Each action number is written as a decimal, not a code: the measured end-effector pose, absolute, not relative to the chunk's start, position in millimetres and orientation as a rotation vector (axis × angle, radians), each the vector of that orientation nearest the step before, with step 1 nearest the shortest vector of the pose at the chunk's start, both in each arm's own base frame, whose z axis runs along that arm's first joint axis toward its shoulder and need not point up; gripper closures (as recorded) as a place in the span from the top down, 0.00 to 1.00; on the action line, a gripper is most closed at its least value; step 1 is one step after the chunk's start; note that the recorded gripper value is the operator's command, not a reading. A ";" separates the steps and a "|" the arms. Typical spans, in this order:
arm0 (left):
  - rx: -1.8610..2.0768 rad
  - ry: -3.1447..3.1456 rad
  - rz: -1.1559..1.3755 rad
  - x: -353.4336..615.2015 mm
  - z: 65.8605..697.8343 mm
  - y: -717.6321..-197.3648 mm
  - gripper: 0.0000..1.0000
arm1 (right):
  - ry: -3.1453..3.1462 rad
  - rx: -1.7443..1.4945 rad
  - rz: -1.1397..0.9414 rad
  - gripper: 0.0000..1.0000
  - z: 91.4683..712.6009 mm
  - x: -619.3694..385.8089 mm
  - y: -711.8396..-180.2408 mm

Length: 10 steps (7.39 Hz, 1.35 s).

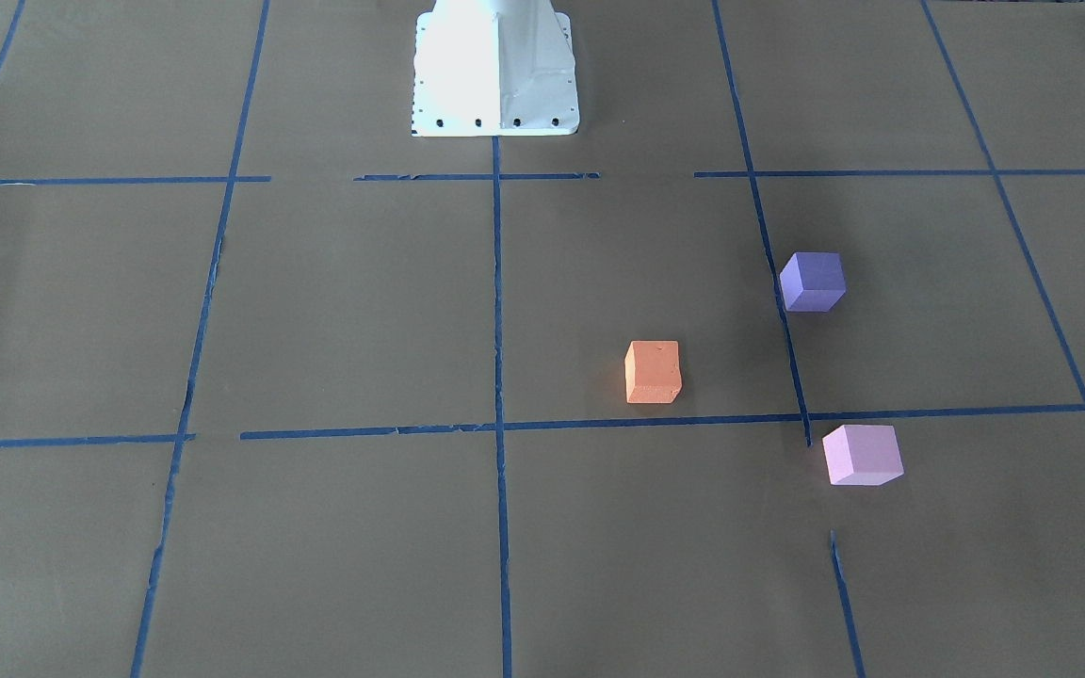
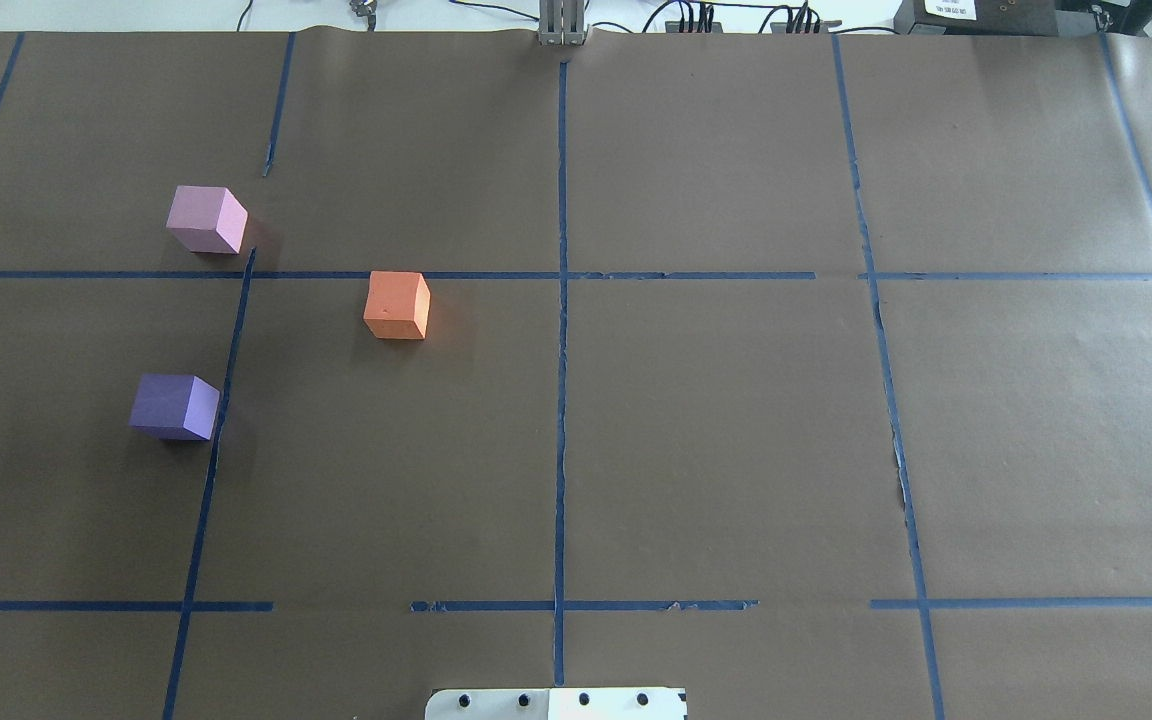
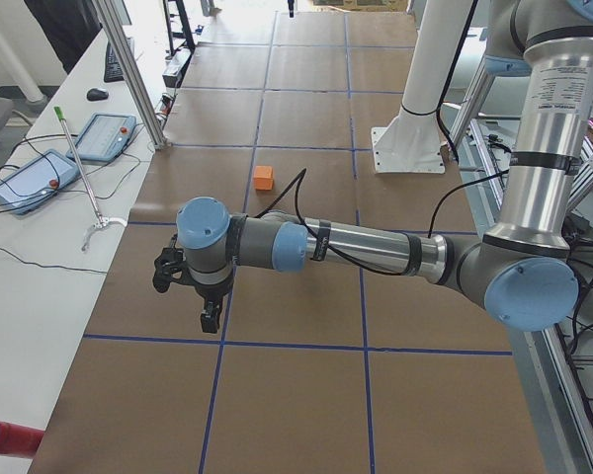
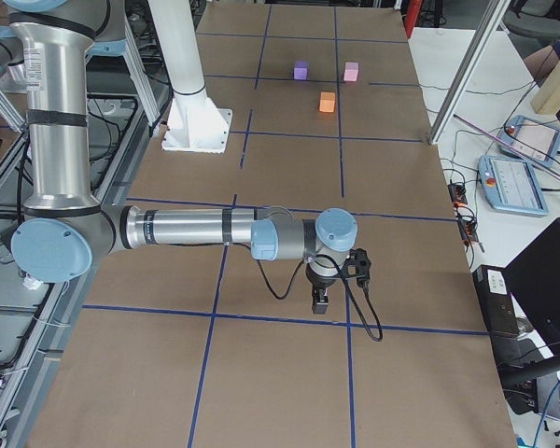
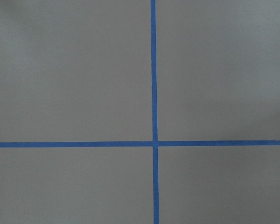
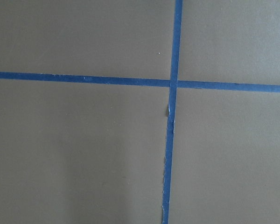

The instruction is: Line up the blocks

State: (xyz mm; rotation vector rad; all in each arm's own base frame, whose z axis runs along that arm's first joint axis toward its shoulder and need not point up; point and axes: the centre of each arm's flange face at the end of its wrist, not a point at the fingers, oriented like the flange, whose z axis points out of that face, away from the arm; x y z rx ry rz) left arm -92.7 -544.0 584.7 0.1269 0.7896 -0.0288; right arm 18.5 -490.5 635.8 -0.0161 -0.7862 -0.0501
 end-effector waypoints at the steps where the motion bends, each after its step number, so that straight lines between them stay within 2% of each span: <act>1: 0.127 0.789 -0.028 -92.4 585.8 -543.6 1.00 | -0.786 -0.016 -0.050 1.00 635.8 18.5 -490.5; 8: 0.192 0.787 0.014 -85.3 587.7 -541.6 1.00 | -0.786 -0.017 -0.050 1.00 635.9 18.5 -490.5; 10: 0.204 0.798 0.072 -43.1 574.9 -550.0 1.00 | -0.786 -0.017 -0.050 1.00 635.9 18.5 -490.5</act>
